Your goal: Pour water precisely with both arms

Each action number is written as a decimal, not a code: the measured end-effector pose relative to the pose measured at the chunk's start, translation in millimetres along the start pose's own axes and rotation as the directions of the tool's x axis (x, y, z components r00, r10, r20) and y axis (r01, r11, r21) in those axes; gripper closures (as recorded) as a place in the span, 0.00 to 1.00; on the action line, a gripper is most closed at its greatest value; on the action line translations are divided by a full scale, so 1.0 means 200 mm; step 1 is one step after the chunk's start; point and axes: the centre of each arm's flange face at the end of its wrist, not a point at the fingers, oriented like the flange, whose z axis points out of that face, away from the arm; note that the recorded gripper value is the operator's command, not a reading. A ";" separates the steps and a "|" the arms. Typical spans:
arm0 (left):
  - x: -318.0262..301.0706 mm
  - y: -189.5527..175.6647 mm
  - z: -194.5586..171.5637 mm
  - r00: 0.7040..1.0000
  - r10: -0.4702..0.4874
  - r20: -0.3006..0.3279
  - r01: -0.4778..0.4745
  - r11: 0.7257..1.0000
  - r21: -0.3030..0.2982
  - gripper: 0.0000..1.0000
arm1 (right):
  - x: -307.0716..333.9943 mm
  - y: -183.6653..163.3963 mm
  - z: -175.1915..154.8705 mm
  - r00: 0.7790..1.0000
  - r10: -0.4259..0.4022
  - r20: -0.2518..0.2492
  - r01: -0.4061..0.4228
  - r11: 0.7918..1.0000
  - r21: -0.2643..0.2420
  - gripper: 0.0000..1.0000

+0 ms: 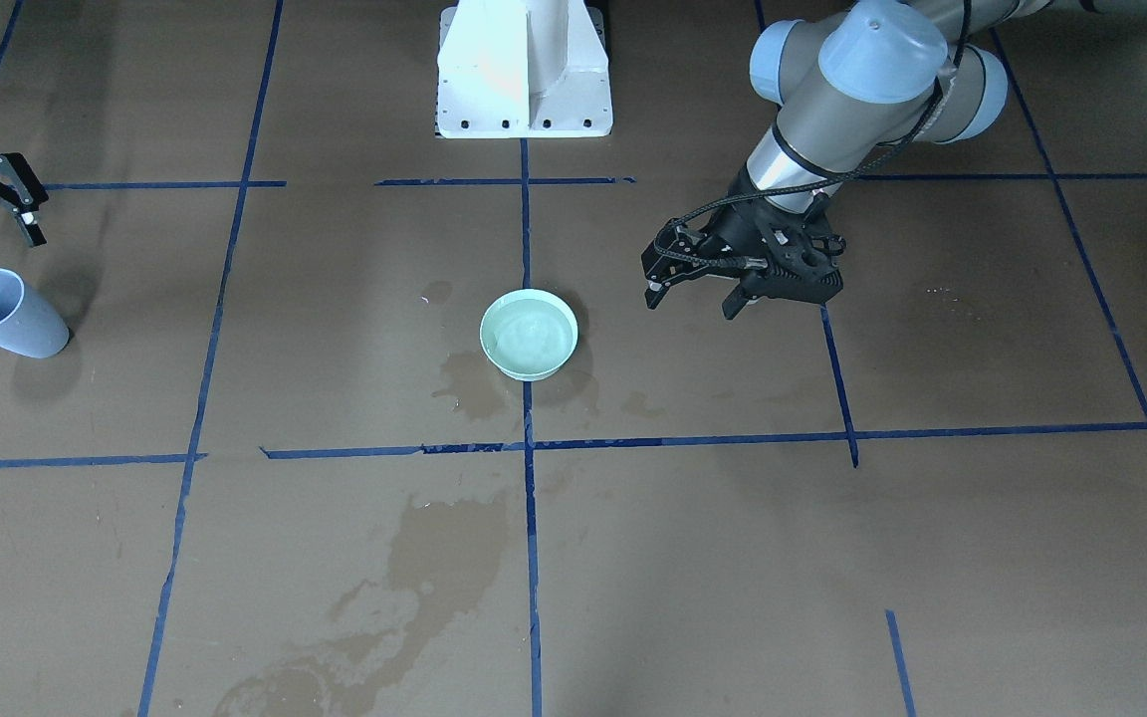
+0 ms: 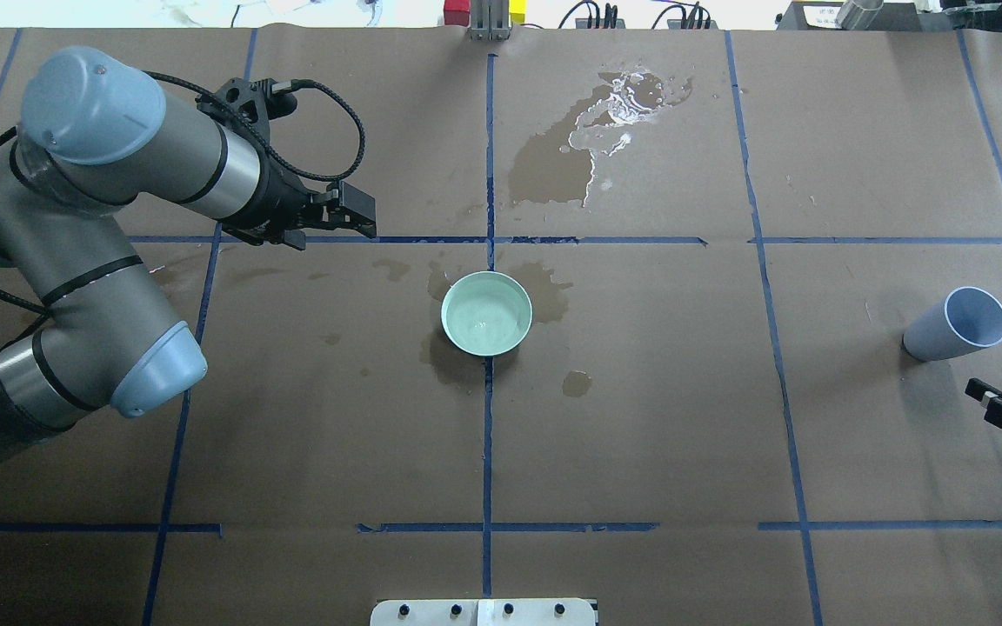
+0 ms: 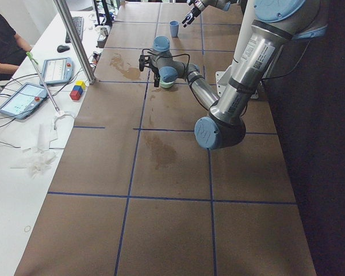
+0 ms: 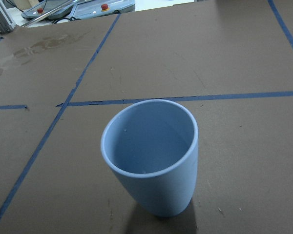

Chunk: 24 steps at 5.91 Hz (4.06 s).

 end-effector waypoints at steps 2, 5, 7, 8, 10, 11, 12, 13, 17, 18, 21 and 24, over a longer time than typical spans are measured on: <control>0.00 0.01 0.01 1.000 0.001 0.000 -0.001 1.000 -0.003 0.00 | 0.05 -0.20 -0.09 0.999 0.036 0.019 -0.035 0.997 -0.066 0.00; 0.01 0.04 0.05 1.000 -0.003 0.021 0.004 1.000 -0.023 0.00 | 0.20 -0.54 -0.14 1.000 0.030 0.009 -0.029 0.991 -0.133 0.00; 0.05 0.15 0.18 0.995 -0.004 0.098 0.009 0.999 -0.043 0.00 | 0.28 -0.70 -0.15 1.000 0.003 -0.019 -0.006 0.984 -0.180 0.00; 0.09 0.19 0.23 0.991 -0.006 0.134 0.014 0.998 -0.057 0.00 | 0.32 -0.78 -0.14 0.999 -0.014 -0.031 0.007 0.976 -0.218 0.00; 0.24 0.24 0.31 0.980 -0.070 0.188 0.087 0.993 -0.084 0.00 | 0.41 -0.99 -0.10 0.995 -0.083 -0.055 0.061 0.948 -0.312 0.00; 0.33 0.24 0.40 0.968 -0.138 0.209 0.159 0.983 -0.089 0.00 | 0.44 -1.11 -0.08 0.994 -0.093 -0.051 0.069 0.932 -0.357 0.00; 0.39 0.25 0.48 0.958 -0.175 0.226 0.200 0.975 -0.095 0.01 | 0.46 -1.17 -0.05 0.991 -0.123 -0.044 0.094 0.909 -0.407 0.00; 0.43 0.26 0.55 0.949 -0.201 0.243 0.231 0.968 -0.100 0.01 | 0.51 -1.21 -0.05 0.987 -0.158 -0.026 0.128 0.873 -0.470 0.00; 0.46 0.33 0.75 0.949 -0.195 0.246 0.231 0.965 -0.127 0.20 | 0.54 -1.45 -0.08 0.995 -0.099 -0.024 0.067 0.813 -0.579 0.00; 0.46 0.33 0.75 0.952 -0.187 0.244 0.223 0.966 -0.130 0.38 | 0.54 -1.46 -0.08 0.995 -0.099 -0.025 0.066 0.813 -0.579 0.00; 0.45 0.34 0.76 0.951 -0.187 0.247 0.224 0.966 -0.131 0.47 | 0.54 -1.46 -0.09 0.994 -0.102 -0.024 0.070 0.815 -0.575 0.00; 0.44 0.33 0.79 0.957 -0.182 0.226 0.214 0.968 -0.130 0.52 | 0.52 -1.45 -0.12 0.994 -0.104 -0.023 0.072 0.818 -0.571 0.00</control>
